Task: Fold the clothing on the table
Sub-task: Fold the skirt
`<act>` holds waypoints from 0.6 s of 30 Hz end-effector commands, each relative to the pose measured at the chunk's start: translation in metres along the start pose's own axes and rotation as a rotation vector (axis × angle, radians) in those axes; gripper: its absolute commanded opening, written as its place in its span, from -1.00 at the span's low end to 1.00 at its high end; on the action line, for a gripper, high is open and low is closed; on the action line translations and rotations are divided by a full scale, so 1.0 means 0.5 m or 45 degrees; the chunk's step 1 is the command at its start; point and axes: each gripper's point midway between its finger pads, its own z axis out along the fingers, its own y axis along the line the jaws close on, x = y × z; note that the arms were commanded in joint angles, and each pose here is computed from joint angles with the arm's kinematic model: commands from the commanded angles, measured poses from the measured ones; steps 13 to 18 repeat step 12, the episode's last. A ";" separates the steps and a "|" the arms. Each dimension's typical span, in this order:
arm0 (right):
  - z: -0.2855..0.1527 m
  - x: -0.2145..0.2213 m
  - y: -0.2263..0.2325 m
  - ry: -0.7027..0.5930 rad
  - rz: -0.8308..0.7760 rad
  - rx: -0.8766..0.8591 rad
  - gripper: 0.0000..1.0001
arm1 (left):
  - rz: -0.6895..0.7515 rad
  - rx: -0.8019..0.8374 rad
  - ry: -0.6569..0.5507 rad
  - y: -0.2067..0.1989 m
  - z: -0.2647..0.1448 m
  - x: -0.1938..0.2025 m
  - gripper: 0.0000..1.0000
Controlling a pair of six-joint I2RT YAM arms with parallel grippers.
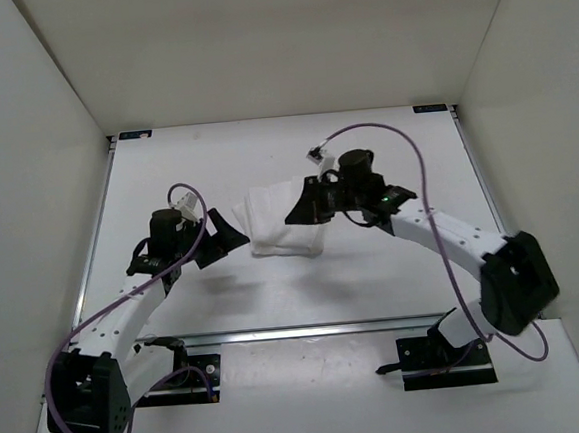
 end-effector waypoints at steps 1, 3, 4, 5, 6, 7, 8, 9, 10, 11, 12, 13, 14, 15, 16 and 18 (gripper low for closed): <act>-0.068 0.006 -0.036 -0.058 -0.046 0.115 -0.72 | 0.109 0.048 0.028 -0.039 -0.012 -0.006 0.97; -0.107 0.010 -0.076 -0.090 -0.037 0.194 -0.54 | 0.155 0.022 0.001 -0.039 -0.014 -0.018 0.97; -0.117 0.003 -0.083 -0.110 -0.042 0.214 -0.41 | 0.173 -0.003 0.000 -0.039 -0.016 -0.020 0.98; -0.130 0.002 -0.097 -0.123 -0.053 0.242 -0.32 | 0.194 -0.093 0.000 -0.017 -0.019 -0.018 0.98; -0.141 0.000 -0.112 -0.136 -0.057 0.293 -0.19 | 0.252 -0.133 -0.040 -0.021 -0.023 -0.036 0.97; -0.143 -0.004 -0.118 -0.137 -0.076 0.313 -0.08 | 0.271 -0.166 -0.035 -0.017 -0.026 -0.036 0.98; -0.145 -0.012 -0.134 -0.139 -0.092 0.360 -0.05 | 0.290 -0.206 -0.034 -0.006 -0.032 -0.040 0.97; -0.140 -0.013 -0.151 -0.122 -0.086 0.392 0.04 | 0.298 -0.226 -0.036 0.001 -0.037 -0.047 0.97; -0.141 -0.028 -0.152 -0.135 -0.098 0.422 0.15 | 0.288 -0.265 -0.030 0.019 -0.038 -0.049 0.97; -0.129 -0.039 -0.155 -0.112 -0.099 0.431 0.25 | 0.280 -0.316 -0.017 0.040 -0.044 -0.050 0.97; -0.114 -0.051 -0.158 -0.088 -0.116 0.450 0.29 | 0.292 -0.354 -0.031 0.049 -0.048 -0.057 0.98; -0.114 -0.051 -0.158 -0.088 -0.116 0.450 0.29 | 0.292 -0.354 -0.031 0.049 -0.048 -0.057 0.98; -0.114 -0.051 -0.158 -0.088 -0.116 0.450 0.29 | 0.292 -0.354 -0.031 0.049 -0.048 -0.057 0.98; -0.114 -0.051 -0.158 -0.088 -0.116 0.450 0.29 | 0.292 -0.354 -0.031 0.049 -0.048 -0.057 0.98; -0.114 -0.051 -0.158 -0.088 -0.116 0.450 0.29 | 0.292 -0.354 -0.031 0.049 -0.048 -0.057 0.98; -0.114 -0.051 -0.158 -0.088 -0.116 0.450 0.29 | 0.292 -0.354 -0.031 0.049 -0.048 -0.057 0.98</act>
